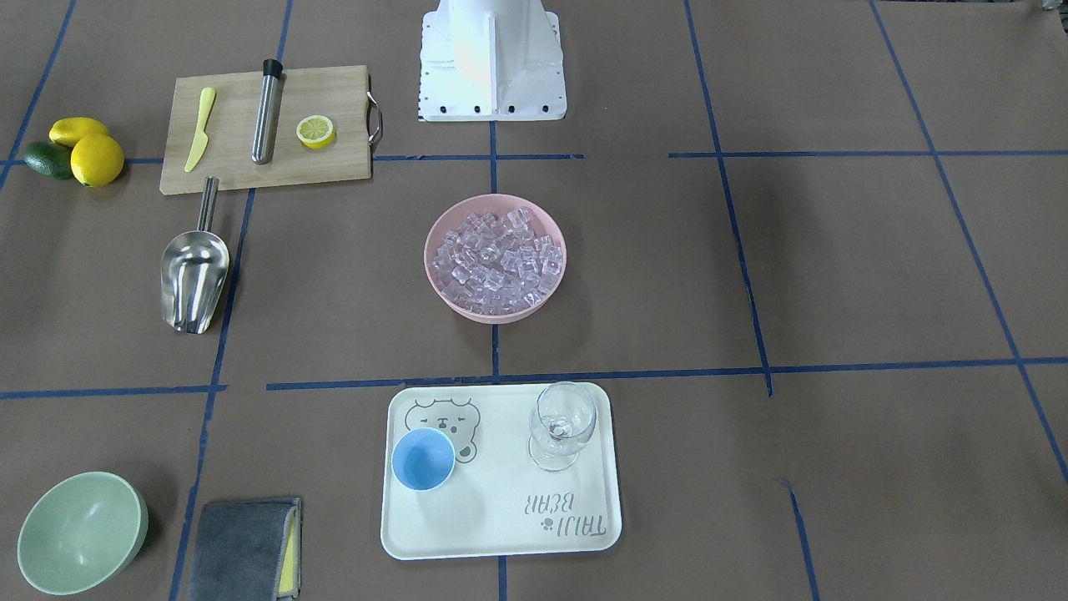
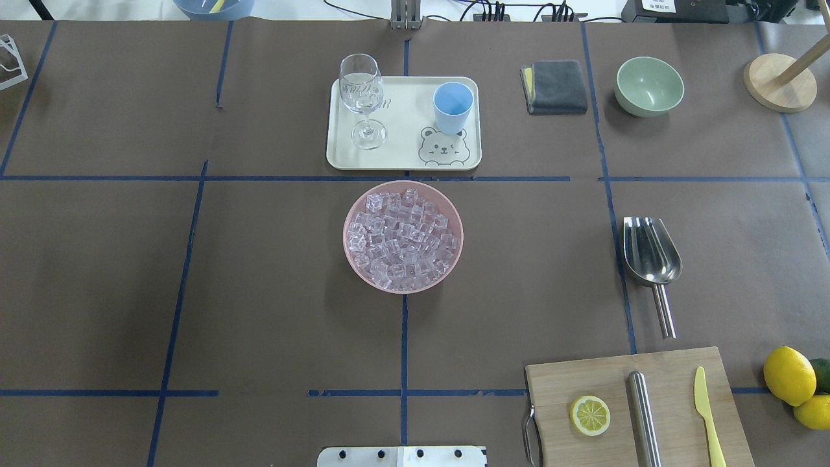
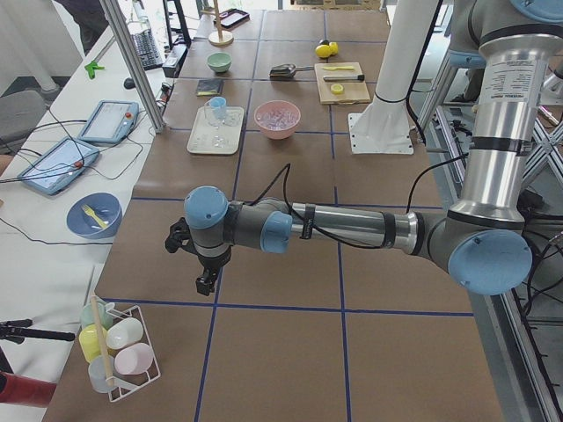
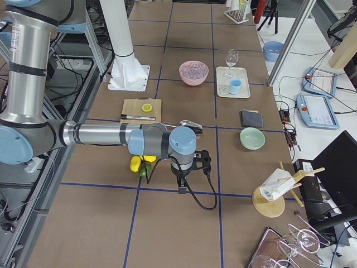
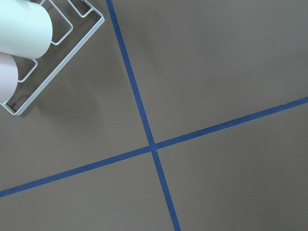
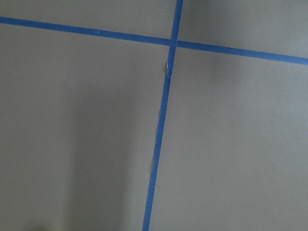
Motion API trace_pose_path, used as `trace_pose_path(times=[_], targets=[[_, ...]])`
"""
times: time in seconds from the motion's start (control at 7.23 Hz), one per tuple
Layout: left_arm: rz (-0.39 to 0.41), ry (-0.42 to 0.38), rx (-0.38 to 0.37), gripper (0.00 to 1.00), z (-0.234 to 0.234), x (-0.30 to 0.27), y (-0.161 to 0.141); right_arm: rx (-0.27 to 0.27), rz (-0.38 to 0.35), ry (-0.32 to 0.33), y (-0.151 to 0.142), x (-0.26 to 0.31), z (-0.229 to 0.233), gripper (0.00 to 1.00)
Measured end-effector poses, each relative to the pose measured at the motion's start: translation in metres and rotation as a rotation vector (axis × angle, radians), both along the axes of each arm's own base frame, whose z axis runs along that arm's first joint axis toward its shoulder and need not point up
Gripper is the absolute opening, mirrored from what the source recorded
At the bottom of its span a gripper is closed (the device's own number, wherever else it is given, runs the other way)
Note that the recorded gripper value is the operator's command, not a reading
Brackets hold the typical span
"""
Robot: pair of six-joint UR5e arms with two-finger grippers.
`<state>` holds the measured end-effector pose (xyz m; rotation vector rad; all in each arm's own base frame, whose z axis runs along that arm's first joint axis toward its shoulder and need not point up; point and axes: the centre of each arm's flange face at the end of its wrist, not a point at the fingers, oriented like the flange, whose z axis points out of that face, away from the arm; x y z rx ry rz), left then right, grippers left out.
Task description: Put ice in cup with scoop
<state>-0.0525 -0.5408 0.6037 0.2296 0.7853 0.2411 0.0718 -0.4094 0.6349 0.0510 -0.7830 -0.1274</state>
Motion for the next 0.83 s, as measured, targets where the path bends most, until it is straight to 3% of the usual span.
trace_pose_path(times=[0.55, 0.83], targets=[[-0.003, -0.002, 0.027, 1.0, -0.015, 0.0, -0.003, 0.03, 0.002, -0.001, -0.006, -0.001, -0.015, 1.0], [-0.001, 0.009, 0.099, 1.0, -0.035, 0.002, -0.012, 0.05, 0.004, -0.004, -0.012, 0.0, -0.025, 1.0]])
